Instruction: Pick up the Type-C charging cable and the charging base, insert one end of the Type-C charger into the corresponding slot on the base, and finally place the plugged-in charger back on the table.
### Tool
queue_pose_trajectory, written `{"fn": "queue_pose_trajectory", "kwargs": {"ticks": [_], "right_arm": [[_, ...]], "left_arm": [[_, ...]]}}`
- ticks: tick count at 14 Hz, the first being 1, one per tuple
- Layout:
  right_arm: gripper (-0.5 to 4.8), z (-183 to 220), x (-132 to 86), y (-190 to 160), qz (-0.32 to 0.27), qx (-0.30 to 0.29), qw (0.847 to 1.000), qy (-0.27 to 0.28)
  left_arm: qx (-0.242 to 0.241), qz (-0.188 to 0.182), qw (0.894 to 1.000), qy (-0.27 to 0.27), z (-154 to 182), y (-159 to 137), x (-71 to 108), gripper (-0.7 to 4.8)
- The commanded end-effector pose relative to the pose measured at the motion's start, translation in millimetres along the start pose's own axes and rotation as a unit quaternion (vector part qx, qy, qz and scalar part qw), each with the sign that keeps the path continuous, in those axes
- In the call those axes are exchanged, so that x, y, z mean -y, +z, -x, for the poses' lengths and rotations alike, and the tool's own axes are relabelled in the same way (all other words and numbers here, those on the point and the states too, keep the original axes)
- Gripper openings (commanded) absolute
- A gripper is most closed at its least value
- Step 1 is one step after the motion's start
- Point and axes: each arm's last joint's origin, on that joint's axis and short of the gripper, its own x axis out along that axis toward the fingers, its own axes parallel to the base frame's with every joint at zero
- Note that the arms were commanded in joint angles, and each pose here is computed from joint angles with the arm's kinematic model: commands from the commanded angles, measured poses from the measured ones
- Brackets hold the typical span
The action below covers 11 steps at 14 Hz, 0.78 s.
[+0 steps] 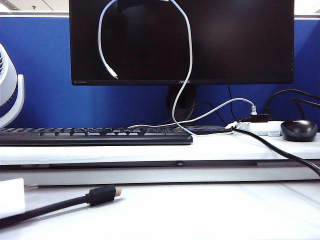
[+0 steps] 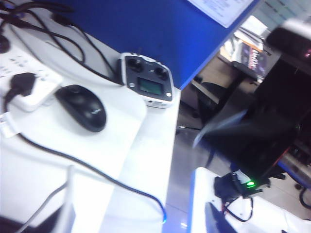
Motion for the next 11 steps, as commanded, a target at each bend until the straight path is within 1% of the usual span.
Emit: {"fn": "queue_pose_trajectory", "kwargs": {"ticks": [1, 2, 4, 6, 9, 11], "right_arm": [[-0.01, -0.2, 2.1, -5.3, 0.021, -0.031, 0.999, -0.01], [-0.01, 0.0, 2.8, -8.4, 0.022, -0.048, 0.999, -0.011], [-0.01, 1.2, 3.0, -16.9, 0.042, -0.101, 0.994, 0.024], [-0.01, 1.5, 3.4, -23.7, 0.036, -0.136, 0.989, 0.035], [-0.01, 2.3, 1.7, -26.5, 0.03, -0.156, 0.985, 0.069], [-0.01, 2.5, -2.1, -33.5, 0.027, -0.187, 0.977, 0.097]], "left_arm": [[0.003, -0.012, 1.0, 0.014, 2.0, 1.8, 0.8, 3.54], [0.002, -0.012, 1.0, 0.023, 2.0, 1.7, 0.3, 3.54], [-0.003, -0.01, 0.999, 0.041, 2.0, 1.0, -0.7, 3.54], [-0.007, -0.005, 0.999, 0.051, 2.3, 0.2, -1.1, 3.54], [-0.026, 0.013, 0.995, 0.096, 2.7, -3.5, -3.3, 3.54], [-0.034, 0.025, 0.992, 0.115, 3.1, -5.1, -3.9, 3.53]]}}
